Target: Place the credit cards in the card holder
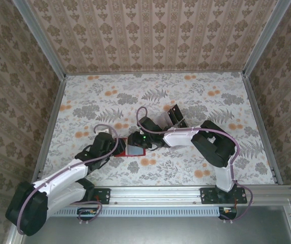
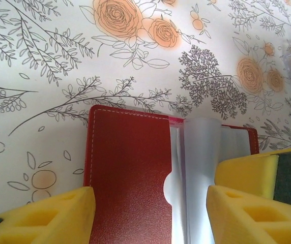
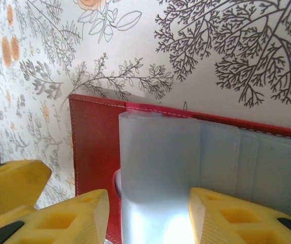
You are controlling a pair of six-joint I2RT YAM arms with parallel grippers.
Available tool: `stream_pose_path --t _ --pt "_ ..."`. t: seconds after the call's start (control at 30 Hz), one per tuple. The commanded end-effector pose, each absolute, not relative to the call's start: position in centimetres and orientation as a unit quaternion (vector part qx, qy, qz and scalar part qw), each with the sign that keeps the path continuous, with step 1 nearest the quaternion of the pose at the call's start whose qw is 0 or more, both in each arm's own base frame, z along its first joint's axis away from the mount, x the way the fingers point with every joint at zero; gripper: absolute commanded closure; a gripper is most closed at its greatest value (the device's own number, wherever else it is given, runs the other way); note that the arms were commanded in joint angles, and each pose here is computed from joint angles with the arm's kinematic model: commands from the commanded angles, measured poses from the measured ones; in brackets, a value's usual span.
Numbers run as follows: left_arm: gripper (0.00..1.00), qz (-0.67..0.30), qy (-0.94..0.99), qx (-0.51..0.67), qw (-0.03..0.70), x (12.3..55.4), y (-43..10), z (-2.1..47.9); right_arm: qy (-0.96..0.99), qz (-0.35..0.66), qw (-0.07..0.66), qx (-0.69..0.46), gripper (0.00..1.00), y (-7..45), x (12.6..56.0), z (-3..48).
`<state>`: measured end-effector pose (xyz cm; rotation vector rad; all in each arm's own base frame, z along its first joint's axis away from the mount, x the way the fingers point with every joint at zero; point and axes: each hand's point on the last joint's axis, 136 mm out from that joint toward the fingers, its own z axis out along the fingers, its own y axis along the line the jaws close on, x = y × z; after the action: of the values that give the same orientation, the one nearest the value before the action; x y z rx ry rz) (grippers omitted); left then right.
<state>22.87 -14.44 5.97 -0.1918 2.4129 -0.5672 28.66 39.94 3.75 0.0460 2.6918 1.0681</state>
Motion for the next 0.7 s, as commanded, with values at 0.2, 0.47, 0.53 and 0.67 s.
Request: stream_pose_path --t 0.2,0.47,0.53,0.67 --pt "0.37 -0.174 0.932 0.0 0.319 21.8 -14.3 5.7 0.93 0.351 0.102 0.043 0.49 39.0 28.0 1.5" --pt "0.36 -0.195 0.922 0.031 0.332 21.6 -16.3 6.1 0.928 0.356 0.098 0.051 0.47 39.0 27.9 1.4" --pt "0.35 -0.199 0.921 0.037 0.332 21.7 -16.8 6.1 0.927 0.357 0.097 0.055 0.47 38.9 27.9 1.3" --pt "0.35 -0.2 0.921 0.044 0.333 21.9 -17.5 6.1 0.926 0.36 0.095 0.06 0.46 38.9 27.9 1.2"
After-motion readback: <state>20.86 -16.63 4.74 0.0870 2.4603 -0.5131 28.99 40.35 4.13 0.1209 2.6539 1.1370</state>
